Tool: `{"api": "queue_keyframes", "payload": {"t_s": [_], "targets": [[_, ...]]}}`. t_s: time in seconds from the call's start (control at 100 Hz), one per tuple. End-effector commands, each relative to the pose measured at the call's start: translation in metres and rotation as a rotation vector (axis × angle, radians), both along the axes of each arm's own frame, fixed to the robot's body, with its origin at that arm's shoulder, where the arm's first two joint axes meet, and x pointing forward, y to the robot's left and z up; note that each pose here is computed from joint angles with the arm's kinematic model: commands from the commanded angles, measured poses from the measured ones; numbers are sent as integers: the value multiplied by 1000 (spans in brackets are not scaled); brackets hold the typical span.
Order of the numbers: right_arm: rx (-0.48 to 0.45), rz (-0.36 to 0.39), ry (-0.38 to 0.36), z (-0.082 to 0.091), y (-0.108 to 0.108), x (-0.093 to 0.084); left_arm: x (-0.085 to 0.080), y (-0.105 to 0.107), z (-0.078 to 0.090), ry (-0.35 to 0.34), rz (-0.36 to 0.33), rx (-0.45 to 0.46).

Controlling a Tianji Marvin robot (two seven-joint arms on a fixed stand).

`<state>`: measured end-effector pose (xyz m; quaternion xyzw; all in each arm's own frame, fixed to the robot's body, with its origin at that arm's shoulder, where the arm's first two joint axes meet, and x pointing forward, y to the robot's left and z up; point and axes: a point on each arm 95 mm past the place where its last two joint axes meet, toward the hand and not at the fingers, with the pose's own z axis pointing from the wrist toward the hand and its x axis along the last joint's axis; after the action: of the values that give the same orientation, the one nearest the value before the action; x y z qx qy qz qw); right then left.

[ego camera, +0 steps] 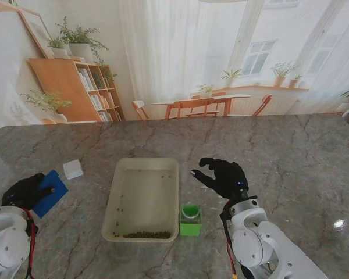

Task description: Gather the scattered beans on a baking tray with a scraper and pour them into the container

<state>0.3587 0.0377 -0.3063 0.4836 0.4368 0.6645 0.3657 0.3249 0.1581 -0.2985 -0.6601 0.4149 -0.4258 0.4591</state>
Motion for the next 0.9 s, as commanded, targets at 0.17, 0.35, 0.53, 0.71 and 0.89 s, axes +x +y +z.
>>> {"api": "queue_keyframes", "payload": {"t_s": [0.17, 0.35, 0.53, 0.71, 0.89], "targets": [[-7, 19, 18, -2, 5, 0, -24, -5, -40, 56, 96, -110], [-7, 26, 22, -2, 7, 0, -30, -8, -61, 96, 151, -164], [-8, 30, 24, -2, 8, 0, -29, -12, -76, 129, 197, -209], [-9, 32, 27, -2, 9, 0, -28, -10, -86, 187, 200, -149], [-10, 34, 30, -2, 9, 0, -26, -5, -92, 235, 205, -94]]}}
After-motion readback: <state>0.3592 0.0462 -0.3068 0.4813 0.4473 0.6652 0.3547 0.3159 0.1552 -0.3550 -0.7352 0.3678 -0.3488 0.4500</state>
